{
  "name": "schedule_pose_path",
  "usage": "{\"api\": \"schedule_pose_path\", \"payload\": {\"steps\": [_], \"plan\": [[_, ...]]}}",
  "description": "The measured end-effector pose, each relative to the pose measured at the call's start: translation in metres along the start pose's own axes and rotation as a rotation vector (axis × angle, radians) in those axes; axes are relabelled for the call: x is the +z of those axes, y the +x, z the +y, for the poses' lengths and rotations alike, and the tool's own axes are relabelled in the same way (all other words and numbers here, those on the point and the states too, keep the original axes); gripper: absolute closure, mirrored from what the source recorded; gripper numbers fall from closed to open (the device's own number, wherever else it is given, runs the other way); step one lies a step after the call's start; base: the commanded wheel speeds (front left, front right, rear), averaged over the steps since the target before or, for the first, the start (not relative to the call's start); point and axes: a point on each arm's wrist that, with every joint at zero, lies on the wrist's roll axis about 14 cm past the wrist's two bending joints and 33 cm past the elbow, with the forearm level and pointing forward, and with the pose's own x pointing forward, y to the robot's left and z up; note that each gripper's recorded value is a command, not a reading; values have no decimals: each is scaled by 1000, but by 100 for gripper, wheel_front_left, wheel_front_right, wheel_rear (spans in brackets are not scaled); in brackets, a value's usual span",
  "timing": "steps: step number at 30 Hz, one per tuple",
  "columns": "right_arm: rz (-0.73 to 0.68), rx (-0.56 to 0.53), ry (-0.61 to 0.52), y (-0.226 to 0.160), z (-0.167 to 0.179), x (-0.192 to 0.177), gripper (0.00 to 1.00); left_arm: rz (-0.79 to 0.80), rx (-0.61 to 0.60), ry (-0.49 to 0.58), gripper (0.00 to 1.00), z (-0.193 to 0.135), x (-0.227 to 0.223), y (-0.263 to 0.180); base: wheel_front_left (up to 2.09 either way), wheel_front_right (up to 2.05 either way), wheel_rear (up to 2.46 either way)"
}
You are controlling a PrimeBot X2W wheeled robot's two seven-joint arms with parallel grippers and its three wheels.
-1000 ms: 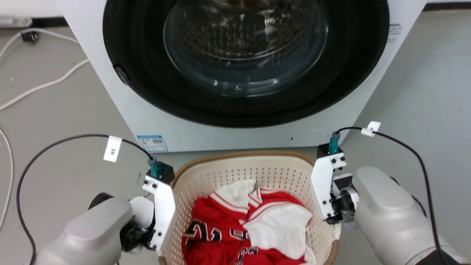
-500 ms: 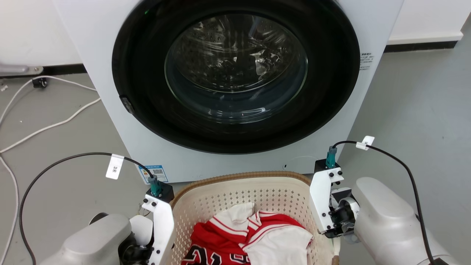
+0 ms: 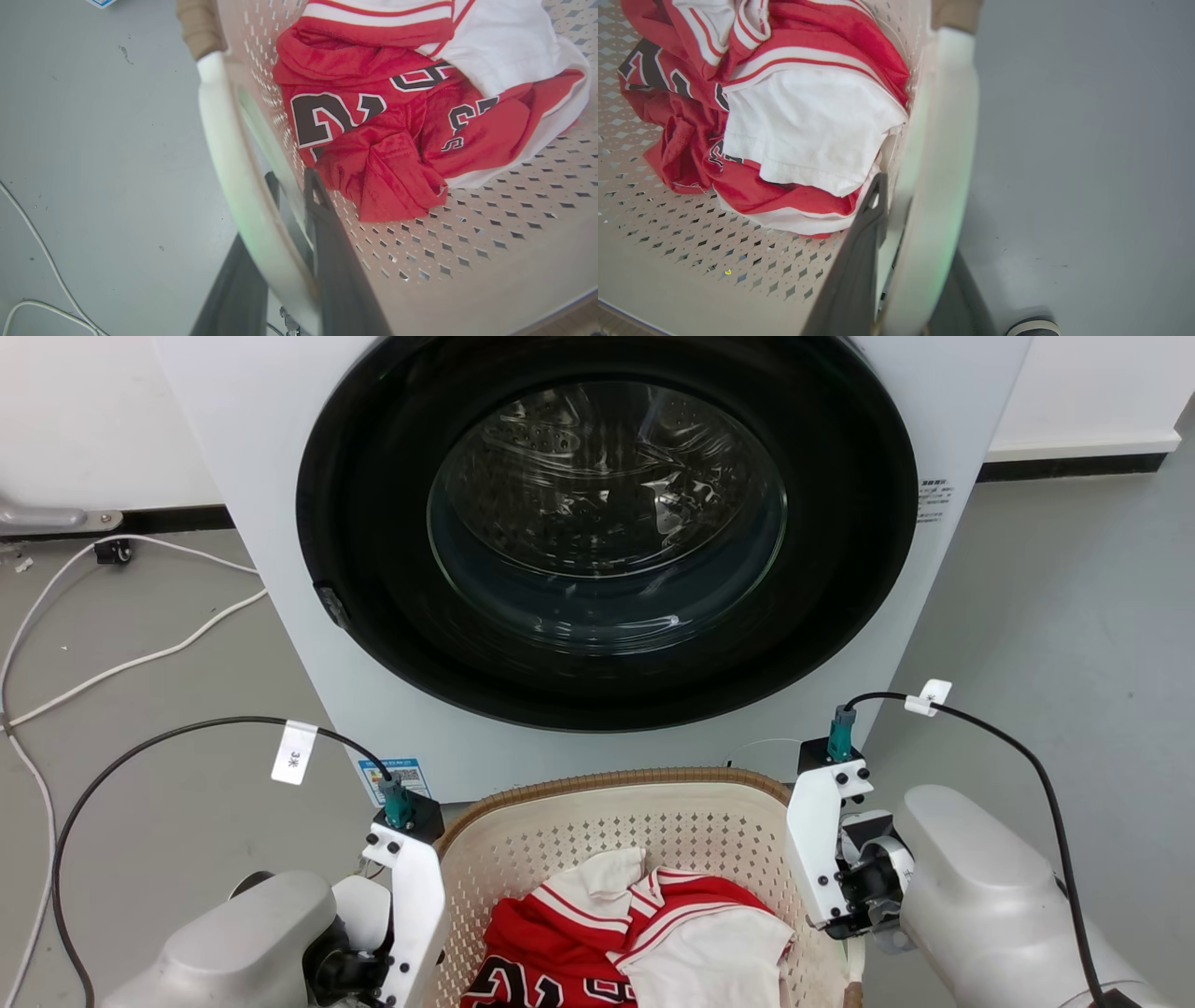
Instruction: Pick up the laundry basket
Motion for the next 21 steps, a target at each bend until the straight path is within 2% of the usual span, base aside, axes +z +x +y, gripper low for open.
{"api": "schedule_pose_path", "payload": {"steps": [21], "plan": [[-25, -6, 14, 0, -4, 6, 100, -25, -1, 4, 100, 0, 7, 1, 0, 0, 0]]}}
